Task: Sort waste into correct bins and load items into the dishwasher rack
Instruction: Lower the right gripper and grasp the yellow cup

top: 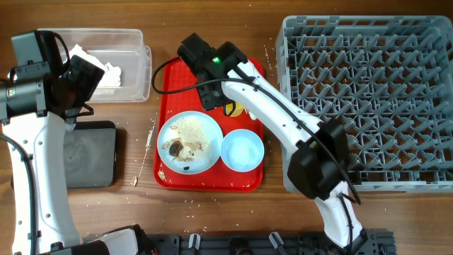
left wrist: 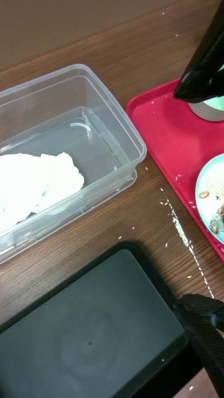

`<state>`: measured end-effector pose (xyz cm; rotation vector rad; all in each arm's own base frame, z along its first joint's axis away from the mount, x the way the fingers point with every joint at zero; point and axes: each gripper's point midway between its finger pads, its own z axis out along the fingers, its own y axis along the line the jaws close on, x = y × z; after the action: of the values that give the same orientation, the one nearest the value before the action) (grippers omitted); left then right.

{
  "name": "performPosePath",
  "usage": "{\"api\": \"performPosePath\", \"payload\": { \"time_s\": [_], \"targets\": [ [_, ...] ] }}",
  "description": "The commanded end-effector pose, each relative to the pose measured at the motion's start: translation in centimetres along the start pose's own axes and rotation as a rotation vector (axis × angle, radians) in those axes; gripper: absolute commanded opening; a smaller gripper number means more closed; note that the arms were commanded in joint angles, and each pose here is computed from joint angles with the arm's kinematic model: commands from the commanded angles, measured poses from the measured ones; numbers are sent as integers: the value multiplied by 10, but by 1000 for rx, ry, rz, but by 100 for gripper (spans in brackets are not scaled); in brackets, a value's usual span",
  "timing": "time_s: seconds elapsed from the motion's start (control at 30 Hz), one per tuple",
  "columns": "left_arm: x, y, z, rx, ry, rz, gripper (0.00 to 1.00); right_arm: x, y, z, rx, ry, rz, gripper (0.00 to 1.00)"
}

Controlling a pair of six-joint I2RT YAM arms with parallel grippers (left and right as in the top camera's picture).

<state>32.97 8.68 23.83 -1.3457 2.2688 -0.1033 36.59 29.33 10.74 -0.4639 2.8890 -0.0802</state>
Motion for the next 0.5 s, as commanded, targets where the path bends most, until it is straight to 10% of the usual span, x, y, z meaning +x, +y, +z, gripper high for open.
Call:
{"api": "performPosePath", "payload": {
  "time_s": [0.0, 0.47],
  "targets": [
    [-2, 3, 3, -16, -6, -2, 100, 6, 0, 33, 30, 65, 11, 51],
    [-2, 3, 3, -16, -6, -1, 100, 9, 1, 42, 36, 85, 7, 25]
  ]
}}
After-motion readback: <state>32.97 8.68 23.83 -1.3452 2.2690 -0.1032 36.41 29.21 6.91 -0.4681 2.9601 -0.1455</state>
